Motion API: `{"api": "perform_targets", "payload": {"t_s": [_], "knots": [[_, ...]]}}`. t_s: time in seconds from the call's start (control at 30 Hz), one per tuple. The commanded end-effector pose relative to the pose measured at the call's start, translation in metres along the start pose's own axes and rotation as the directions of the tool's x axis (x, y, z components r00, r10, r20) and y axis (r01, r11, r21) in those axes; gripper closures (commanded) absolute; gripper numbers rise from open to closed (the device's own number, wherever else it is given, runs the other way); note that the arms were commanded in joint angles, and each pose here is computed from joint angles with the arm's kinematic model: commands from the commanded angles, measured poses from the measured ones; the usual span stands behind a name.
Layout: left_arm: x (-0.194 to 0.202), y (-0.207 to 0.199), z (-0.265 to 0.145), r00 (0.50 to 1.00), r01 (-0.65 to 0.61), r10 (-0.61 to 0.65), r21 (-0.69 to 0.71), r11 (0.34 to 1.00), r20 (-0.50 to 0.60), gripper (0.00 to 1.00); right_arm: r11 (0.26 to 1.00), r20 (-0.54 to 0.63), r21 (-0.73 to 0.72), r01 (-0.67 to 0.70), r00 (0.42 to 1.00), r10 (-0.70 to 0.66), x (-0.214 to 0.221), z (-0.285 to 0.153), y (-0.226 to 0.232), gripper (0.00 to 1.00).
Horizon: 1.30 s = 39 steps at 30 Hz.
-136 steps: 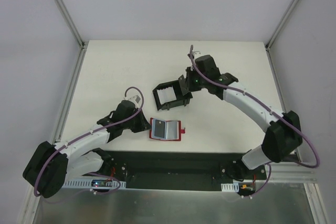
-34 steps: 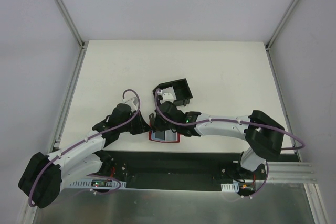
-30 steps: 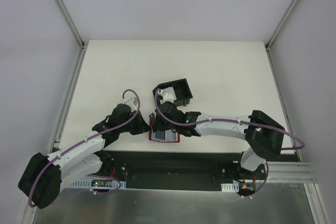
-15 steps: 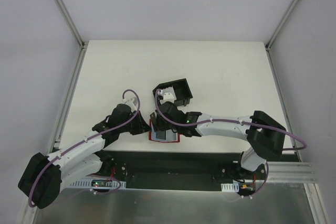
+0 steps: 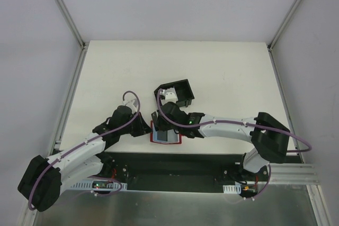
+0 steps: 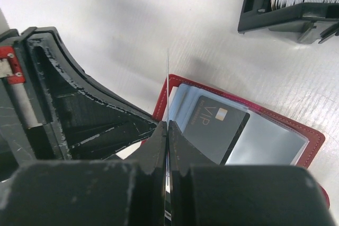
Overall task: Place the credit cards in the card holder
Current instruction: Turn over the card slot in the card holder.
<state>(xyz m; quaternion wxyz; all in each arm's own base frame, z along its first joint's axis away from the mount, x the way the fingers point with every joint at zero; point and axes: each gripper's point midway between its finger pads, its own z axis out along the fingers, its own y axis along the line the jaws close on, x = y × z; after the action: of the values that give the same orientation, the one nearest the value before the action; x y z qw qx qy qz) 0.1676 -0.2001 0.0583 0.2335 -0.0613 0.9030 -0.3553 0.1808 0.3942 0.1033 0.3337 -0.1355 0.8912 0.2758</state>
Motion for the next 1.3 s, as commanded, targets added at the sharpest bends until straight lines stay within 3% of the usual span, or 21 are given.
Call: {"api": "perform_targets", "payload": {"t_s": [0.0, 0.3, 0.97, 1.17, 1.27], "knots": [[0.002, -0.003, -0.002, 1.000, 0.021, -0.022, 0.021, 1.000, 0.009, 1.00, 1.000, 0.001, 0.023, 0.002, 1.000, -0.002, 0.004, 0.006, -0.004, 0.99], [0.001, -0.004, -0.003, 1.000, 0.023, -0.023, 0.024, 0.999, 0.014, 1.00, 0.996, -0.047, 0.088, 0.032, 0.999, -0.028, 0.019, 0.010, -0.014, 1.00], [0.002, 0.003, -0.001, 1.000, 0.022, -0.022, -0.001, 1.000, 0.016, 1.00, 0.956, -0.048, 0.253, 0.148, 0.989, -0.140, 0.006, -0.015, -0.030, 1.00], [0.007, 0.013, 0.002, 1.000, 0.030, -0.030, -0.038, 0.999, 0.007, 1.00, 0.958, -0.036, 0.259, 0.121, 0.993, -0.115, 0.007, -0.027, -0.038, 1.00], [0.010, 0.022, 0.004, 1.000, 0.031, -0.031, -0.067, 0.997, 0.004, 1.00, 0.983, -0.044, 0.182, 0.027, 0.999, -0.019, 0.014, -0.026, -0.040, 1.00]]}}
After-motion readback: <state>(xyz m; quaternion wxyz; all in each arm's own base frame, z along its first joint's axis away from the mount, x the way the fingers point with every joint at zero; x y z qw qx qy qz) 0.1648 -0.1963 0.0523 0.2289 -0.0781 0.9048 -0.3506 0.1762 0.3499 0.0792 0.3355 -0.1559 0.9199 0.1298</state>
